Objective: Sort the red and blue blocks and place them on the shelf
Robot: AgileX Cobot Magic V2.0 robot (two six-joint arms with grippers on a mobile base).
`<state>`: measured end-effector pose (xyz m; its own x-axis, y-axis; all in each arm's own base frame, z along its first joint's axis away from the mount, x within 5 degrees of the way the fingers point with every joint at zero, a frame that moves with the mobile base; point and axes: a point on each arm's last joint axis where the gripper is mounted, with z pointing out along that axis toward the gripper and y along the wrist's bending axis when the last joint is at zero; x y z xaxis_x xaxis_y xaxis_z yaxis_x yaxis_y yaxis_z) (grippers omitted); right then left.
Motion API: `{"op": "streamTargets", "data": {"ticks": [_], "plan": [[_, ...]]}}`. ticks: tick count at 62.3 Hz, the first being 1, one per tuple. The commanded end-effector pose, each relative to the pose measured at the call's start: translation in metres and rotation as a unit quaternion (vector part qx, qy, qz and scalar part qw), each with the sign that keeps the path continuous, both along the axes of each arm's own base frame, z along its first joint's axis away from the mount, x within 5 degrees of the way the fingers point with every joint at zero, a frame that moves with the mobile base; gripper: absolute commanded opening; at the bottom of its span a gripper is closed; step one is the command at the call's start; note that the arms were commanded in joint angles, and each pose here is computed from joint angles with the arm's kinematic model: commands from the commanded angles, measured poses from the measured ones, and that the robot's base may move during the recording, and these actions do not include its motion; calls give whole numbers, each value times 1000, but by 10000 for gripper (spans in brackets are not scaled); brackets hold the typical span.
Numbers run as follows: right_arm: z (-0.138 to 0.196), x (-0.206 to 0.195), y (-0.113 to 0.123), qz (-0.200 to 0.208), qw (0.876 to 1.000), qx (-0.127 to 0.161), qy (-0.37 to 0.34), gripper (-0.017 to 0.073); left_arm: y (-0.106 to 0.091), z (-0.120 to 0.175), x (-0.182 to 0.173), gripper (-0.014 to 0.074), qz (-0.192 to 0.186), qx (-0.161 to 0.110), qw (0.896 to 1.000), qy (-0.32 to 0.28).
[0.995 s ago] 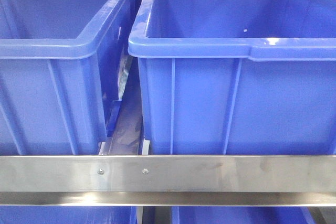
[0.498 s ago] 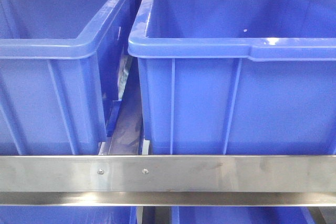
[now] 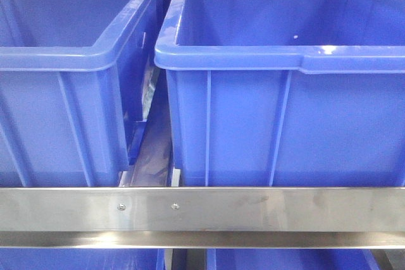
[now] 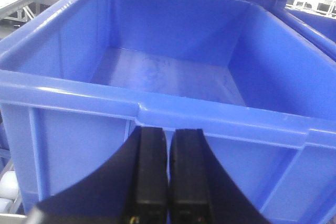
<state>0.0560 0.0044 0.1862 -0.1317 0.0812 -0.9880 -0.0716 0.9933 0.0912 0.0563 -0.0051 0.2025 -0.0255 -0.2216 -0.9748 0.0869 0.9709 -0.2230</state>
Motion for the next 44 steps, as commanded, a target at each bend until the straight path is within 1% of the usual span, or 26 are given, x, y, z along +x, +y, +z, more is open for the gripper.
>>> {"op": "streamTargets", "data": {"ticks": [1,44], "plan": [[9,-1,0,2,999,2,-54,58,0,-1,-1,123,1,-9,999,-40],[9,-1,0,2,999,2,-54,58,0,-1,-1,123,1,-9,999,-40]]}}
